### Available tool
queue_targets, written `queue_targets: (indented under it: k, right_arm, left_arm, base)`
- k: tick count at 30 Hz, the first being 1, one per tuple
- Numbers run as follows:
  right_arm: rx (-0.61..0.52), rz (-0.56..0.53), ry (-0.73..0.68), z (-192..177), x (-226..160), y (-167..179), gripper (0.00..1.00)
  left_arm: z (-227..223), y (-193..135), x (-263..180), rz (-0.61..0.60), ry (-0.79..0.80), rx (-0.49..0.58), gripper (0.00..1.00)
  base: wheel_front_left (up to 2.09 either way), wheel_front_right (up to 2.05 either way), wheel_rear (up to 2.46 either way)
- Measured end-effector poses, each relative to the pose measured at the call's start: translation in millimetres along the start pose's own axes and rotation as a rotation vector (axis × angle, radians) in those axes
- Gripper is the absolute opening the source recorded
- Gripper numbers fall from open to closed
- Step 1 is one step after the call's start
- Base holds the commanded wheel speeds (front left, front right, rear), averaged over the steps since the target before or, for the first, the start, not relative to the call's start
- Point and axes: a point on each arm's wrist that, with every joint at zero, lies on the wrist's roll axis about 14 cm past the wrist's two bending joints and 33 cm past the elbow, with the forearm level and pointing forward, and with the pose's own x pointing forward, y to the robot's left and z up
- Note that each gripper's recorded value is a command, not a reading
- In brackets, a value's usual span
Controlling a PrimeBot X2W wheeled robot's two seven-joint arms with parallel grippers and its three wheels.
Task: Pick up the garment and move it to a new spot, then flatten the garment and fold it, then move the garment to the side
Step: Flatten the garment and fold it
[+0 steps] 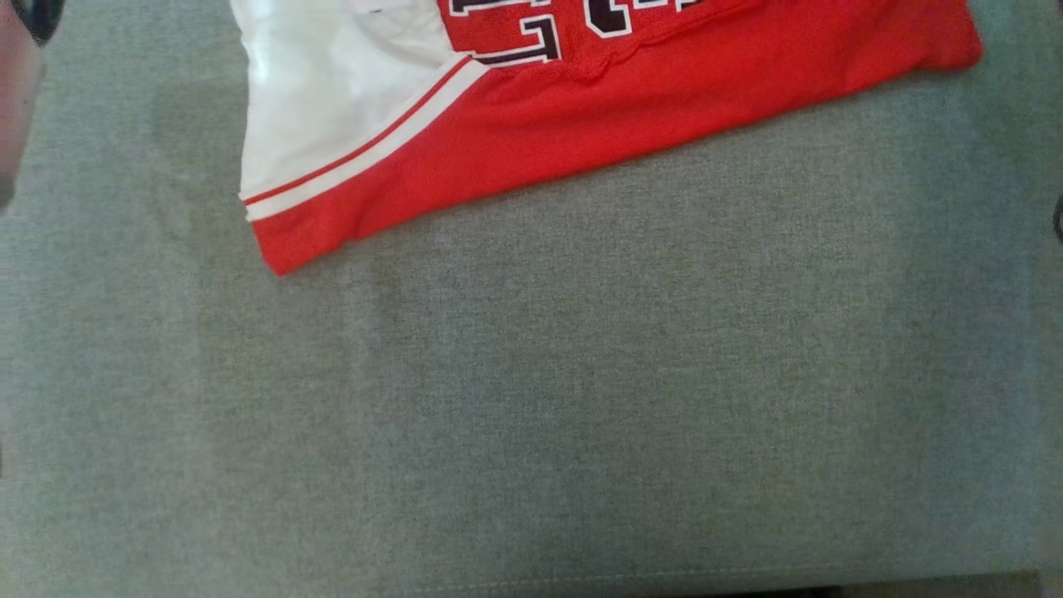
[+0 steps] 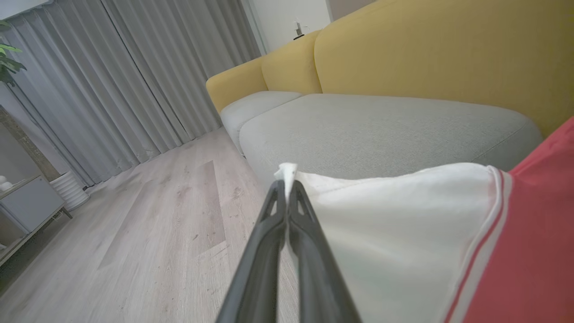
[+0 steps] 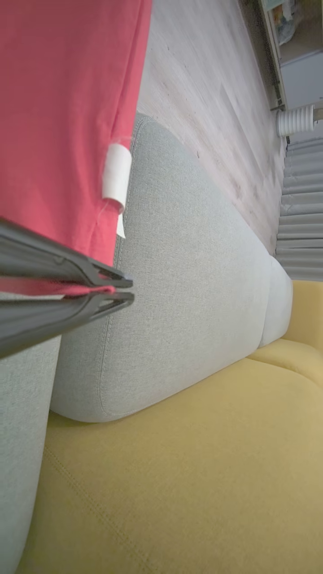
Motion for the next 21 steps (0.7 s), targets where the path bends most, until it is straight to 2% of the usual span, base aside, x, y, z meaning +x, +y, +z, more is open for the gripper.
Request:
queue_targets:
  k: [6,13,21]
  right_arm:
    - [0.019,0.018,0.024,-5.1,-12.5,8.3,0.00]
    - [0.030,0.027,0.119,-32.4,-47.0,8.0,0.00]
    - [0.002,0.101,0.216,-55.3,-72.7,22.6,0.00]
  left_arm:
    - [3.4,-9.3,-19.0,-0.027,-0.001,-0.006,0.00]
    - [-21.1,-26.9,-67.6,-0.071,0.085,-0.028,0.00]
    - [-46.5,-40.9,-114.9,-0.113,0.177,-0.032,0.00]
  base:
    - [0.00,0.00,0.00]
    - [0.00,0.00,0.00]
    - [0.00,0.00,0.00]
